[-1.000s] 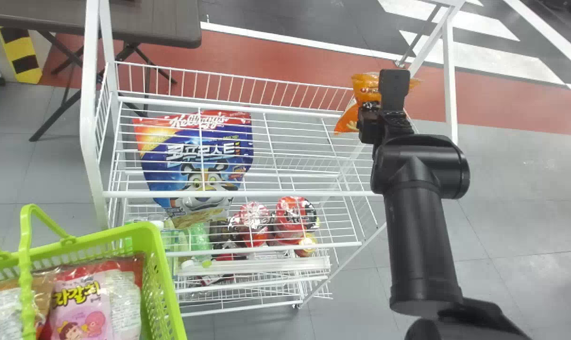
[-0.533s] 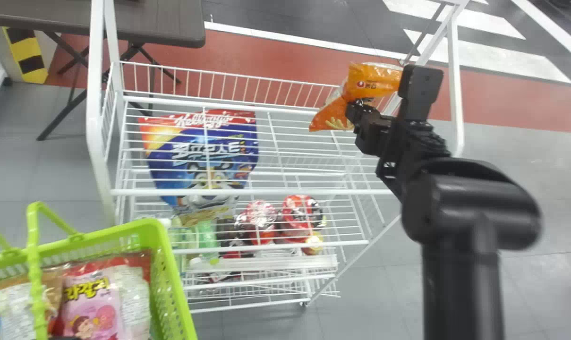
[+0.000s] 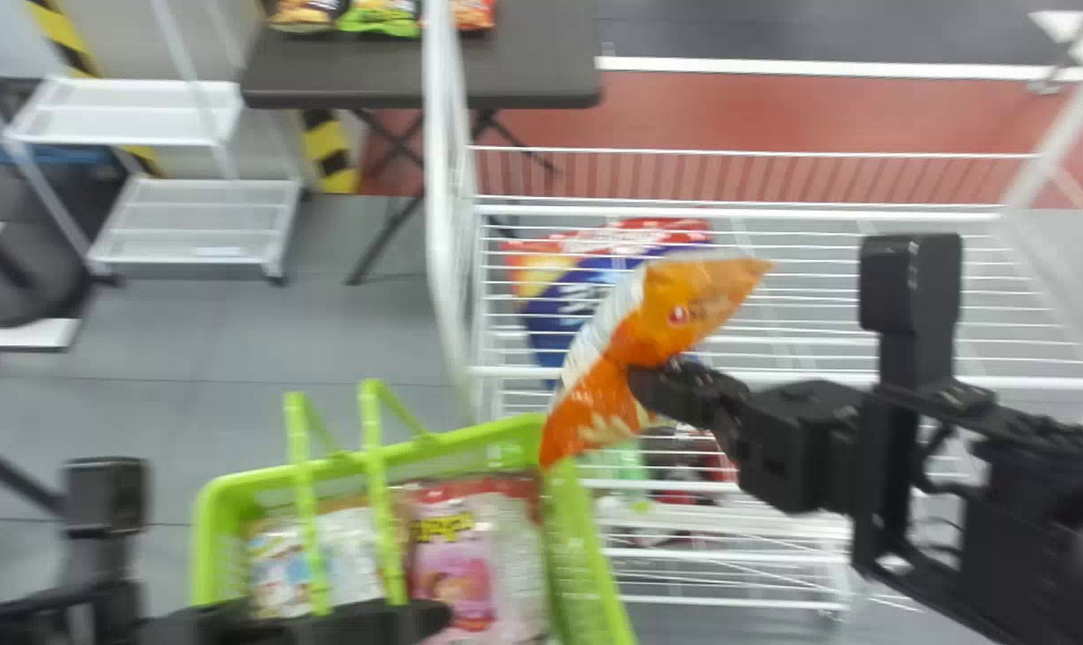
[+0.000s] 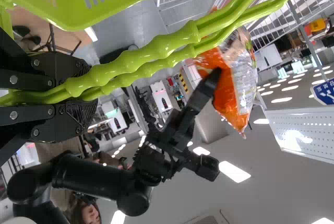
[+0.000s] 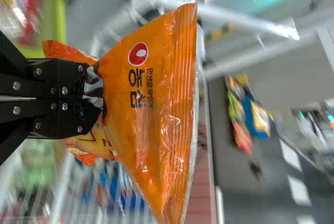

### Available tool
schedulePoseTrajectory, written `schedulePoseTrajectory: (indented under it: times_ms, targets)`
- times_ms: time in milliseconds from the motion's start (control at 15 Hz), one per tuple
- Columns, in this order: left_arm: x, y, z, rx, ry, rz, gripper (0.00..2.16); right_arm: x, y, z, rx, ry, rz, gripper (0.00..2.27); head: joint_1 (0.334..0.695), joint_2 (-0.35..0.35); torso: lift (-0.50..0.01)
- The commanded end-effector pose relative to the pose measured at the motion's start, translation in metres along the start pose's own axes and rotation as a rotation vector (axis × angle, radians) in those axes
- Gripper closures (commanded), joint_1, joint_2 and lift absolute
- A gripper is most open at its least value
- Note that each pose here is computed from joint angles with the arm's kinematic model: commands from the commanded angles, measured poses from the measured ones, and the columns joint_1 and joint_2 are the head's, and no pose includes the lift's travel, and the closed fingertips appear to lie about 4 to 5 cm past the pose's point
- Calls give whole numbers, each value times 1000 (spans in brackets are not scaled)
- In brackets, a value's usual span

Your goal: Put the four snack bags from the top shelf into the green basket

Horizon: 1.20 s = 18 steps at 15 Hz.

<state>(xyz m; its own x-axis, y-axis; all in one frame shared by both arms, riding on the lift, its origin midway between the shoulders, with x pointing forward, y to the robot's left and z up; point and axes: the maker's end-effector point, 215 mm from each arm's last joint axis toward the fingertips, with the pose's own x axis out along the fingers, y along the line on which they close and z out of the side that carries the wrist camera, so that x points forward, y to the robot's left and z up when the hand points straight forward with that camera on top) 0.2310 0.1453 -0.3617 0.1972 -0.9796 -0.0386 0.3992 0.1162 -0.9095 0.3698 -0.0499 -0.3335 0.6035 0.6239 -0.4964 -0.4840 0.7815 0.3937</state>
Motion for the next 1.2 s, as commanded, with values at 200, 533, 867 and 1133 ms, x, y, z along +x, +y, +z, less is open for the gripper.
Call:
schedulePoseTrajectory:
  times_ms: [200, 533, 867, 1133]
  targets:
    - [1, -2, -1, -2, 1, -11, 2148, 17, 88, -42, 51, 134, 243, 2260, 695, 287, 0]
    - [1, -1, -1, -3, 3, -8, 2148, 35, 90, -88, 76, 344, 283, 2260, 695, 350, 0]
    - [1, -3, -1, 0, 4, -13, 2148, 78, 70, -98, 110, 446, 264, 2142, 695, 350, 0]
    - [0, -2, -1, -1, 3, -11, 2148, 89, 72, -70, 133, 430, 311, 1463, 695, 350, 0]
